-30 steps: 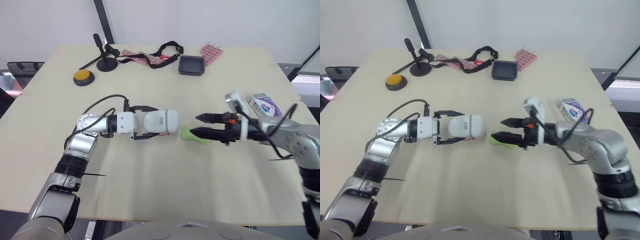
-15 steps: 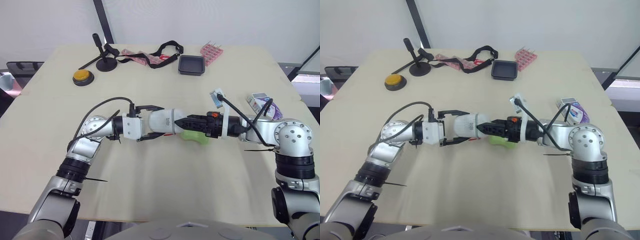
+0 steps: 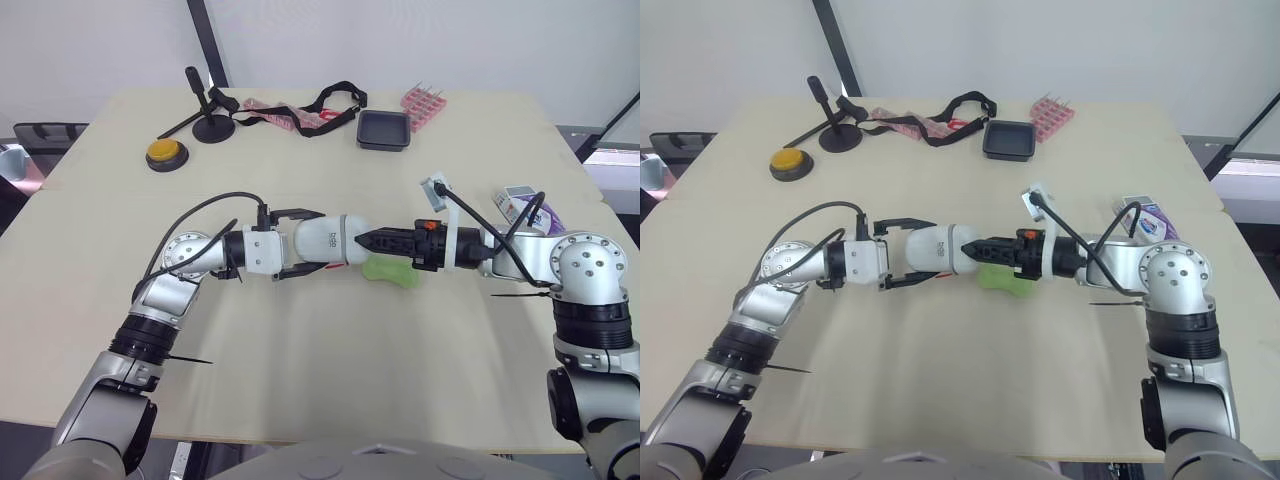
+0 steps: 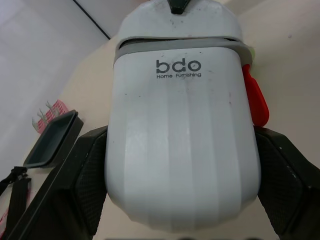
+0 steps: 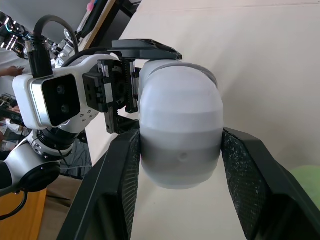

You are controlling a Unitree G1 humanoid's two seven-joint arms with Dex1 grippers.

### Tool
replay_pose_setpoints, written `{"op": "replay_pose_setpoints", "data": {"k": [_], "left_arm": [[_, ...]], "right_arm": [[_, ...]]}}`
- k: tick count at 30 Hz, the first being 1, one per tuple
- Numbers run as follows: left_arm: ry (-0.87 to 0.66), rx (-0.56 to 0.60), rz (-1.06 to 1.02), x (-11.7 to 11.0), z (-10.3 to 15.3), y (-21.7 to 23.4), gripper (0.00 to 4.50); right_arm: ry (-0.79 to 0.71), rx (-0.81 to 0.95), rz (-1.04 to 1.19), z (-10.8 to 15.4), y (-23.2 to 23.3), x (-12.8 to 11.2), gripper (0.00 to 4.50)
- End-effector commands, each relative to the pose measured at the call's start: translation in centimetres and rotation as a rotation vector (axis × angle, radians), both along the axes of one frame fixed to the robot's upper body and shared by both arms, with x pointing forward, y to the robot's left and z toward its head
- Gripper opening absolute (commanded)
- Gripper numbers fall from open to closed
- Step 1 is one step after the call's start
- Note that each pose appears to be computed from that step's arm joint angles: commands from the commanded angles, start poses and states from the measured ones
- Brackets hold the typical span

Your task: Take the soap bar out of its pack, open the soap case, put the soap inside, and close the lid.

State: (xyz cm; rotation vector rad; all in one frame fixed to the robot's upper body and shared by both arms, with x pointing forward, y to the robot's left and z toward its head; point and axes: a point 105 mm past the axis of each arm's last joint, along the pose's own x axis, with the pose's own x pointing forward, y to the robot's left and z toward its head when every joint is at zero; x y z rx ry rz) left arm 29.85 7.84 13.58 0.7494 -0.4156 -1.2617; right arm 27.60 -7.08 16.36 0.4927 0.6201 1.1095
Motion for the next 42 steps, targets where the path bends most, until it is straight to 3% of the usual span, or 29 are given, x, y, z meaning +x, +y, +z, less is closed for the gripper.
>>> {"op": "replay_pose_setpoints", "data": {"k": [1,14,23,31,33,36,40,42], "left_arm": [[-0.036,-0.038,-0.016,-0.4,1.2,-0.5,3.48],[-0.022,-0.075,-0.034,-1.1,1.5,-0.6,3.48],[0.024,-0.071,-0.018,-1.0,1.3,0.1,3.48],[0.056,-0.066,0.002,-0.4,1.1,0.2,3.48],[0.067,-0.063,0.001,-0.4,1.0,0.1,3.48],[0.081,-0.056,-0.005,-0.5,0.9,0.0,3.48],[0.091,-0.054,-0.006,-0.6,0.8,0.0,3.48],[0.095,-0.054,-0.009,-0.6,0.8,-0.1,3.48]], "right_arm": [[-0.034,0.01,0.032,0.8,0.4,-0.3,2.0],[0.086,0.101,0.104,0.8,-0.4,-1.1,2.0],[0.138,0.06,0.09,0.5,-3.2,-0.7,2.0],[0.079,-0.046,-0.014,1.9,-7.4,0.6,2.0],[0.061,-0.108,-0.033,2.1,-8.6,0.6,2.0],[-0.003,-0.387,-0.072,1.0,-11.5,0.5,2.0],[-0.068,-0.618,-0.054,-0.2,-13.8,0.6,2.0],[-0.132,-0.842,-0.006,-1.7,-15.5,0.9,2.0]]}}
